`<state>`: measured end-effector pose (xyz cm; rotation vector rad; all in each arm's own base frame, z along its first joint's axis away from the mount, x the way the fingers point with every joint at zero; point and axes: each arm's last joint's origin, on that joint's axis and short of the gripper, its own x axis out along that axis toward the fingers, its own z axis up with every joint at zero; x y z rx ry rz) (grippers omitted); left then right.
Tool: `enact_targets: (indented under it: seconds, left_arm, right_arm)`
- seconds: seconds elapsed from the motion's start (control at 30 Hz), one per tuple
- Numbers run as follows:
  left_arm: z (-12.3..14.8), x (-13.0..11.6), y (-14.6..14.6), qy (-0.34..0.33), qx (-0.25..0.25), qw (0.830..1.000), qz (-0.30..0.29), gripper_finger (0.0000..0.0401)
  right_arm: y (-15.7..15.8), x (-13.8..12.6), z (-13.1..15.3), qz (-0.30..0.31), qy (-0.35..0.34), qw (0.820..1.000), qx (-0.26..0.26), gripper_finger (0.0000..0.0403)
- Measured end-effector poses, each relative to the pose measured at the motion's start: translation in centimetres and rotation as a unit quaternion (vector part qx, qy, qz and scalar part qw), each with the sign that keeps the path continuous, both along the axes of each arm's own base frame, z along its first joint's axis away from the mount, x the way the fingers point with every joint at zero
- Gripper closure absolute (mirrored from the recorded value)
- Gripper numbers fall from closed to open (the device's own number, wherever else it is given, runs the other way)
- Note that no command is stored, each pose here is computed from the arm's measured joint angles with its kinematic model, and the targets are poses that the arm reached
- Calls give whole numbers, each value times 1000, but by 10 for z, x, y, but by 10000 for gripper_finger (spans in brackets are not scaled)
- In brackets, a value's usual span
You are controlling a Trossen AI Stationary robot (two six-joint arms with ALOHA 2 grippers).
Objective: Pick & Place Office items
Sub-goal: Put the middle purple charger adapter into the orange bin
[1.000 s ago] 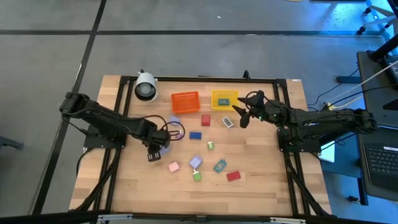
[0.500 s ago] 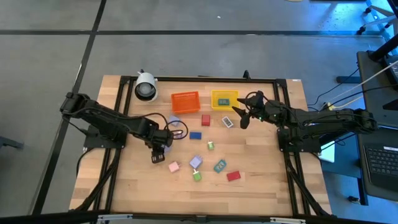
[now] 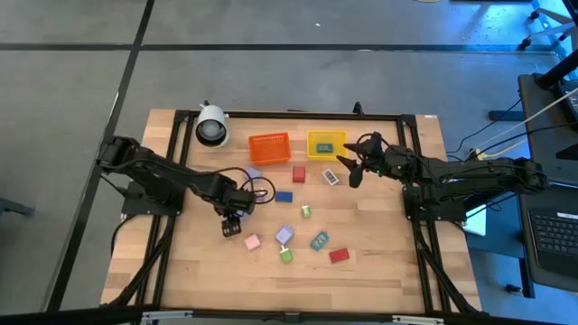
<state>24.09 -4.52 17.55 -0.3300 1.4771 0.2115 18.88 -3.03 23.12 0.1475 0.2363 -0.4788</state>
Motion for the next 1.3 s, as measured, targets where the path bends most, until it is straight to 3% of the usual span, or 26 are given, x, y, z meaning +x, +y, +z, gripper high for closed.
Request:
enact_targets:
  seconds: [0.33, 0.9, 1.3]
  left_arm:
    - [-13, 4, 1, 22, 21, 999, -23, 152]
    - [-12, 11, 7, -13, 29, 999, -24, 156]
    - [-11, 13, 6, -21, 15, 999, -25, 253]
  right_arm:
    - [0, 0, 0, 3, 2, 1000, -3, 170]
    - [1, 0, 0, 14, -1, 1000, 6, 170]
    - [2, 1, 0, 24, -2, 1000, 12, 170]
